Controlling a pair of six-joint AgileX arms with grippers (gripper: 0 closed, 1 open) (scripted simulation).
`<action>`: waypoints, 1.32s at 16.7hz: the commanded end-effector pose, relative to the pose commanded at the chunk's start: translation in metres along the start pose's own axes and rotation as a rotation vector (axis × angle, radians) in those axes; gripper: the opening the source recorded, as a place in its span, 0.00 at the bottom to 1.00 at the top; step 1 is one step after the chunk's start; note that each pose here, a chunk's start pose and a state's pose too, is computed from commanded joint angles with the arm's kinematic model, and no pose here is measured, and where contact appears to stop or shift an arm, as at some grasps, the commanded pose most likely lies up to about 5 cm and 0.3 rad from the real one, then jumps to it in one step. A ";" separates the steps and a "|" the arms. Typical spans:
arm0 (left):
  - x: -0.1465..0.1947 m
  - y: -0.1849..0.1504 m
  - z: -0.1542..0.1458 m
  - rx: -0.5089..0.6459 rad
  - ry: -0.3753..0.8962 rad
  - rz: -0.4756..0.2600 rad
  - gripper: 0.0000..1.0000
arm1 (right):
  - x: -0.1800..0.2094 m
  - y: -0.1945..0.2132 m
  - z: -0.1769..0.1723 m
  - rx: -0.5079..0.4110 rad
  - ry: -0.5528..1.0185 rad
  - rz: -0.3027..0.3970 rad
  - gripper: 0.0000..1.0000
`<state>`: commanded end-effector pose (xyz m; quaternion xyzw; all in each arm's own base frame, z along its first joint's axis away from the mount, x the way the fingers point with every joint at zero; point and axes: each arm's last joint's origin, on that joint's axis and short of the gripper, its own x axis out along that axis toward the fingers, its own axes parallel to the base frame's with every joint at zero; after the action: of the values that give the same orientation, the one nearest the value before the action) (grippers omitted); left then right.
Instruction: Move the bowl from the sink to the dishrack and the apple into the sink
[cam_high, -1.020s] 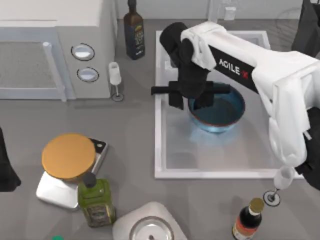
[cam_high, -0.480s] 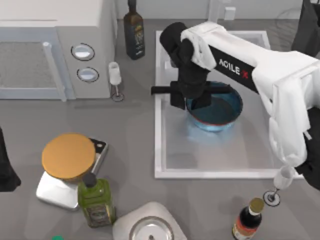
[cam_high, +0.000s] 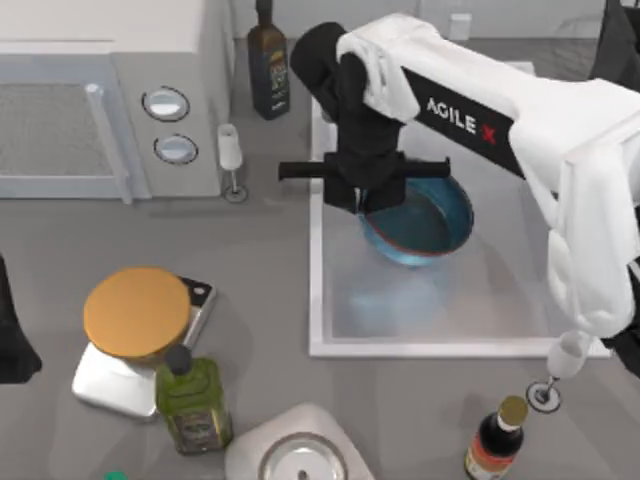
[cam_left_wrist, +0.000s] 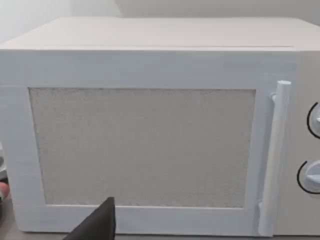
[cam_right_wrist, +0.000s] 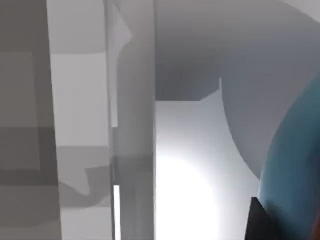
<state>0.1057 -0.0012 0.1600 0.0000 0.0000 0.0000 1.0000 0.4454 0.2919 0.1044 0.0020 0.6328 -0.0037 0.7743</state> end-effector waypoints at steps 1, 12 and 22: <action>0.000 0.000 0.000 0.000 0.000 0.000 1.00 | -0.022 0.007 -0.009 0.000 -0.002 0.001 0.00; 0.000 0.000 0.000 0.000 0.000 0.000 1.00 | -0.268 -0.007 -0.179 0.007 -0.013 0.015 0.00; 0.000 0.000 0.000 0.000 0.000 0.000 1.00 | -0.293 -0.027 -0.209 0.014 -0.006 0.009 0.00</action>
<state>0.1057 -0.0012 0.1600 0.0000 0.0000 0.0000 1.0000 0.1815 0.2680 0.3501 0.0101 0.6303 -0.0046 0.7763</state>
